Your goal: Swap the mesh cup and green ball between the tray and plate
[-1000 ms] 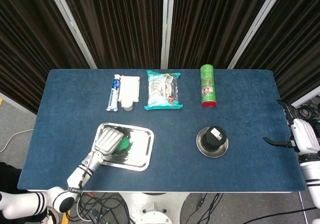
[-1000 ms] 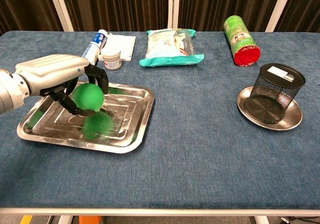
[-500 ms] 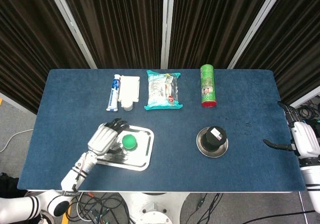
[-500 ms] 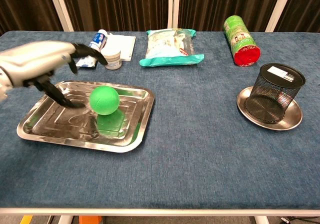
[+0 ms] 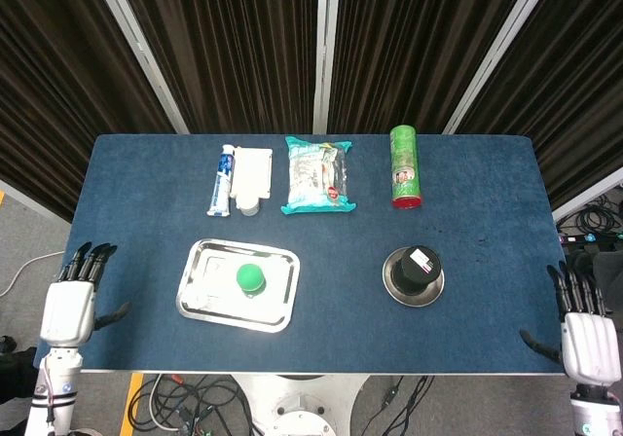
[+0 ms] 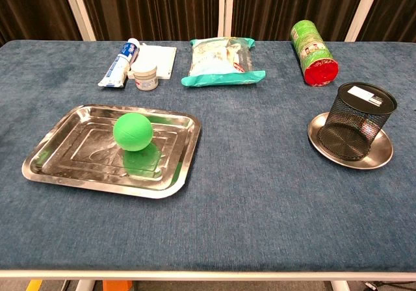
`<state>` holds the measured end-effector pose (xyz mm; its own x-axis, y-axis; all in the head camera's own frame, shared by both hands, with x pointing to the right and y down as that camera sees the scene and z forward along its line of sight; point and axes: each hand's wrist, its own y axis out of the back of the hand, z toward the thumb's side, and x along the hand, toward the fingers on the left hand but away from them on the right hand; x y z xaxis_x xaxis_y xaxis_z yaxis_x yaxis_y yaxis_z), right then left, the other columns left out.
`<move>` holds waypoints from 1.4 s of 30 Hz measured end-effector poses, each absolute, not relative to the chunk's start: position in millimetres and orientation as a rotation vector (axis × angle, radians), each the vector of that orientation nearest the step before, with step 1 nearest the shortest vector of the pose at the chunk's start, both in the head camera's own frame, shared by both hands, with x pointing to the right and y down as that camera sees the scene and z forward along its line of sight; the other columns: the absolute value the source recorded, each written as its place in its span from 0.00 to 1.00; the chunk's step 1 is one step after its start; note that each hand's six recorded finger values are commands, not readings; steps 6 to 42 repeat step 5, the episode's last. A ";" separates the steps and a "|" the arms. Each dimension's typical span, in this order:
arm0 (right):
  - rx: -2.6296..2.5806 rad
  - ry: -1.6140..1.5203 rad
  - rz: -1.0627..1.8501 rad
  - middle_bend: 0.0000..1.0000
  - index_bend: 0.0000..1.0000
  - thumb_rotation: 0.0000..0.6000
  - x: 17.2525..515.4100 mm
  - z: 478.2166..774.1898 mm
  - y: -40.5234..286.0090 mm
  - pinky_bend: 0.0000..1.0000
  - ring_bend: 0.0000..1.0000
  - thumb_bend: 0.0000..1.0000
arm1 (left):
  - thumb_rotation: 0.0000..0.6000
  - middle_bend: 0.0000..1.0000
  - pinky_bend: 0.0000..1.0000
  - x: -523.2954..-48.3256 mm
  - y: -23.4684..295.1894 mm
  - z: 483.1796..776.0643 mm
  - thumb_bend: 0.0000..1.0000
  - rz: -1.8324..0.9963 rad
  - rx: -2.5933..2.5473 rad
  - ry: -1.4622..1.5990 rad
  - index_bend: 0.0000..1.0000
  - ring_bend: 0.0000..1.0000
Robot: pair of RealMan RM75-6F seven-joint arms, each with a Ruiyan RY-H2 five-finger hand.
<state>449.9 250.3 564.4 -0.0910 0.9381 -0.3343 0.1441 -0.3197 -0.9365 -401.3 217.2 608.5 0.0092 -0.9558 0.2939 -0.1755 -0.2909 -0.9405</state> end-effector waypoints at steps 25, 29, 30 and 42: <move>-1.494 -1.198 1.555 0.00 0.00 1.00 457.5 577.1 262.1 0.00 0.00 0.00 | 1.00 0.12 0.23 -421.0 237.4 614.1 0.08 -1.414 -1.554 1.194 0.14 0.07; -1.494 -1.198 1.555 0.00 0.00 1.00 457.5 577.1 262.1 0.00 0.00 0.00 | 1.00 0.12 0.23 -421.0 237.4 614.1 0.08 -1.414 -1.554 1.194 0.14 0.07; -1.494 -1.198 1.555 0.00 0.00 1.00 457.5 577.1 262.1 0.00 0.00 0.00 | 1.00 0.12 0.23 -421.0 237.4 614.1 0.08 -1.414 -1.554 1.194 0.14 0.07; -1.494 -1.198 1.555 0.00 0.00 1.00 457.5 577.1 262.1 0.00 0.00 0.00 | 1.00 0.12 0.23 -421.0 237.4 614.1 0.08 -1.414 -1.554 1.194 0.14 0.07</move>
